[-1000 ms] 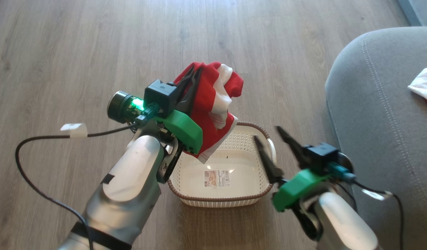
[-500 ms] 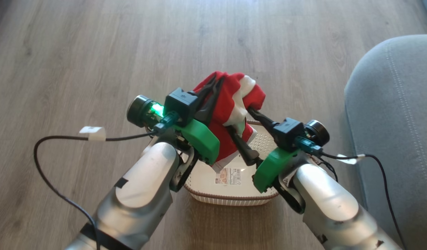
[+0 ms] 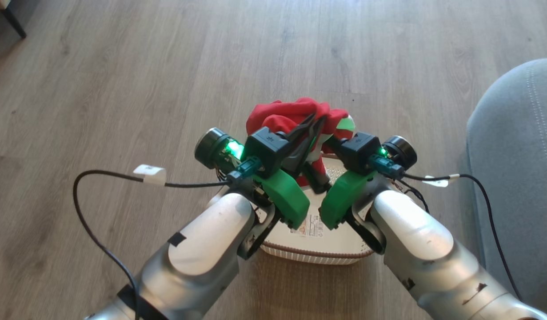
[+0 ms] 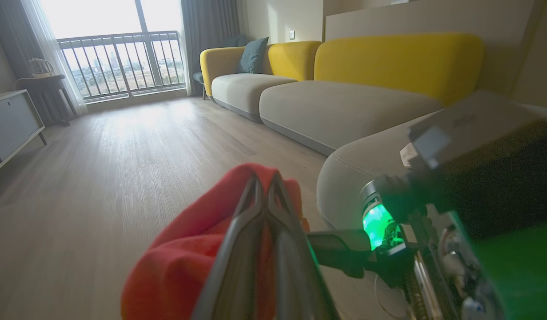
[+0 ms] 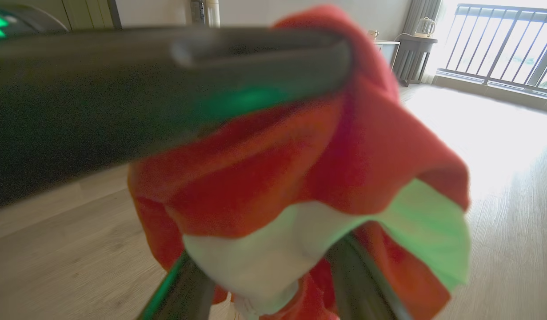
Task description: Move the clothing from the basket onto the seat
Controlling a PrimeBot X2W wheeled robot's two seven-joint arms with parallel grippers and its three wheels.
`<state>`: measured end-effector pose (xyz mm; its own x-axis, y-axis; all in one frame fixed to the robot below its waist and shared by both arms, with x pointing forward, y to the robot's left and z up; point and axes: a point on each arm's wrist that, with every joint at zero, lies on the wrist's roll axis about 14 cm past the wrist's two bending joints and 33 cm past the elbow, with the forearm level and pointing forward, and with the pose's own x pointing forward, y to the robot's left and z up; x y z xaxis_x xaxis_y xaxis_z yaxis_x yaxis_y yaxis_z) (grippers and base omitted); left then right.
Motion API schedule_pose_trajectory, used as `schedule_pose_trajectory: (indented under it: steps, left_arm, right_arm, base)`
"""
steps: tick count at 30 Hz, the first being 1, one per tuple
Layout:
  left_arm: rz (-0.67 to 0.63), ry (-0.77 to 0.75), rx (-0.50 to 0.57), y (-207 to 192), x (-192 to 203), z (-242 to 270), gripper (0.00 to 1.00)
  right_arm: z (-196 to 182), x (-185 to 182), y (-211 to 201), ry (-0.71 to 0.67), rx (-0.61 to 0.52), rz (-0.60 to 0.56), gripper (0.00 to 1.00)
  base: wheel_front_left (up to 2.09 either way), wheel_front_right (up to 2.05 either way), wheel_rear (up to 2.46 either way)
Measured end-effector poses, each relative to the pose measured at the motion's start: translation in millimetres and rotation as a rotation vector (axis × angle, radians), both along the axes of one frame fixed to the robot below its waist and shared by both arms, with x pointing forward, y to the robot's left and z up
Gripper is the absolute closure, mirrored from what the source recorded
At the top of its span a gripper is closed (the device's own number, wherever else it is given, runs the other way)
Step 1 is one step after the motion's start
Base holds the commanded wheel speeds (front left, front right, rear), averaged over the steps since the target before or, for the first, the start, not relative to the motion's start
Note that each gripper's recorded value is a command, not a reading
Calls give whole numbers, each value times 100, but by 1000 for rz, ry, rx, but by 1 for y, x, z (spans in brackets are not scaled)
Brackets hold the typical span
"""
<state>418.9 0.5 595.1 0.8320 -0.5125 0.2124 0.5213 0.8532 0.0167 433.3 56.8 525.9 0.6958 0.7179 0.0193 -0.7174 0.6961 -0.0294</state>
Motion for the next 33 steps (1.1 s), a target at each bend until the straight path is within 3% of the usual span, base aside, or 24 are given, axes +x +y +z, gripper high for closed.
schedule_pose_trajectory:
  steps: [1, 13, 14, 15, 16, 33]
  left_arm:
    - [-2, 4, -1, 0, -1, -1, 100]
    - [15, 19, -3, 0, 1, -5, 100]
    - [16, 19, -5, -1, 2, -5, 95]
    - [16, 20, -6, -1, 3, -5, 62]
    - [16, 19, 0, -2, 4, -6, 0]
    - [-76, 70, 13, -27, 14, -31, 0]
  right_arm:
    - [2, 1, 2, 0, 8, 4, 100]
    - [8, 8, -1, 6, 51, -20, 100]
    - [8, 8, -4, 5, 51, -26, 100]
    - [8, 9, -6, 4, 50, -31, 100]
    - [8, 10, -11, 2, 52, -47, 100]
    - [14, 15, -97, -16, 123, -285, 100]
  base:
    - [0, 0, 0]
    - [0, 0, 0]
    - [0, 0, 0]
    - [0, 0, 0]
    - [0, 0, 0]
    - [0, 0, 0]
